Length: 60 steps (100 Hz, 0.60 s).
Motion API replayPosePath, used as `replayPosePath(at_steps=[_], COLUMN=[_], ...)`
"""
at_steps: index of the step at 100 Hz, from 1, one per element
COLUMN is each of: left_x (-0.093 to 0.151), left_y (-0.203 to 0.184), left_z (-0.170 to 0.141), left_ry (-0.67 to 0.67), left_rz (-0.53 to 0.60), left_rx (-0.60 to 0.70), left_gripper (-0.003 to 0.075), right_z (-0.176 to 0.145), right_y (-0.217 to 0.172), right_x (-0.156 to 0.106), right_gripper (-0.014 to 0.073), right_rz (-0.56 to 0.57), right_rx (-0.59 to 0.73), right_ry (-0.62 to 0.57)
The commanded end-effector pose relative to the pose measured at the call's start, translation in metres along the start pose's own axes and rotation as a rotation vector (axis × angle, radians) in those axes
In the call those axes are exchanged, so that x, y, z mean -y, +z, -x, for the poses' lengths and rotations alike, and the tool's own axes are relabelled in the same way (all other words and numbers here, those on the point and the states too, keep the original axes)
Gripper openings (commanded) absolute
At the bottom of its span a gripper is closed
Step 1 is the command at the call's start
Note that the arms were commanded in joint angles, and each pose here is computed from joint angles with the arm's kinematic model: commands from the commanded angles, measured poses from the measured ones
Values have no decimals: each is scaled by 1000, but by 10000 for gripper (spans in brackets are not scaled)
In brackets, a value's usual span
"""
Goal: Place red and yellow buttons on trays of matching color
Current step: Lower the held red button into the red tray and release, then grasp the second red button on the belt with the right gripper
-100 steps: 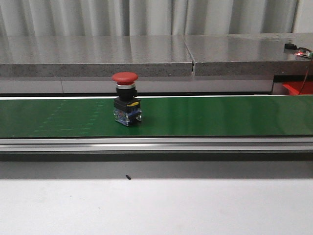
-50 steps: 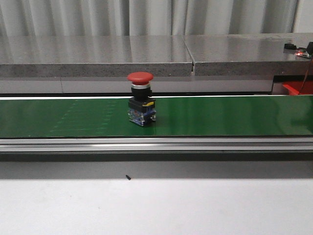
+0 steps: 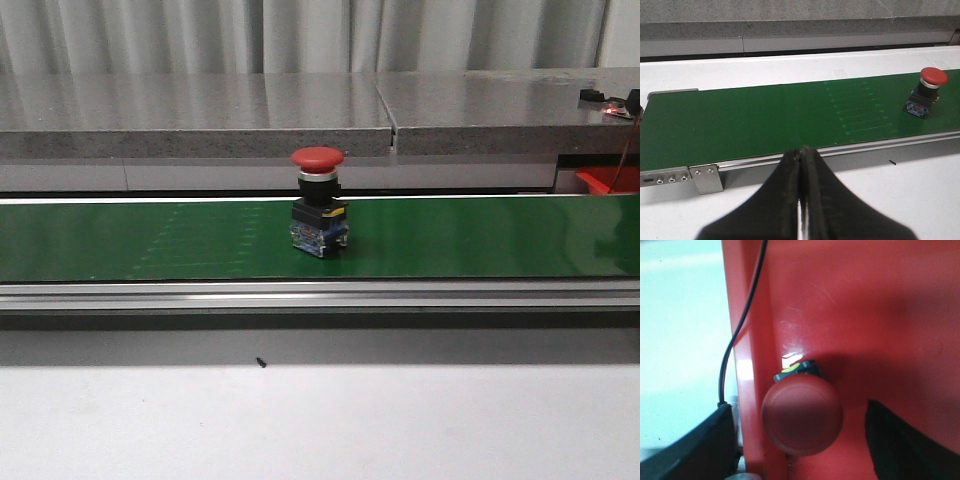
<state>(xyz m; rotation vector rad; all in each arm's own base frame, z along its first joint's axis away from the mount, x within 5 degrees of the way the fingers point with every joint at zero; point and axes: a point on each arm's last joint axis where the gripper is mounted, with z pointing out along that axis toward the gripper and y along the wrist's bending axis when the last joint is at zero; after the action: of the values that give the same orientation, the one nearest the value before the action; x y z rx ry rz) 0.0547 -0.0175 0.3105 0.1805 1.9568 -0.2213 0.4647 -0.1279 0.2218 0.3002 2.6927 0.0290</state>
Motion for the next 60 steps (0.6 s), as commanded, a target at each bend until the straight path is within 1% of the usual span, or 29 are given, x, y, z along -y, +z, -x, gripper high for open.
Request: replayPosePath(at_steps=[1, 9, 21, 30, 48, 60], left_x=[2, 2, 2, 2, 2, 2], left_y=[-4, -4, -4, -4, -4, -4], left_z=[13, 13, 13, 13, 13, 13], left_ry=[-16, -16, -16, -16, -16, -16], left_rz=[-16, -16, -16, -16, -16, -16], left_rx=[88, 88, 88, 88, 88, 88], left_gripper=[-19, -19, -19, -19, -19, -19], right_z=[13, 11, 2, -6, -32, -51], right_y=[-44, -51, -66, -81, -111, -130], right_x=[-4, -6, -7, -9, -12, -15], right_gripper=[561, 561, 561, 561, 561, 561], right_rz=[13, 29, 24, 18, 5, 1], right_rx=[122, 137, 163, 208, 285, 310], right_ry=[4, 14, 15, 13, 15, 4])
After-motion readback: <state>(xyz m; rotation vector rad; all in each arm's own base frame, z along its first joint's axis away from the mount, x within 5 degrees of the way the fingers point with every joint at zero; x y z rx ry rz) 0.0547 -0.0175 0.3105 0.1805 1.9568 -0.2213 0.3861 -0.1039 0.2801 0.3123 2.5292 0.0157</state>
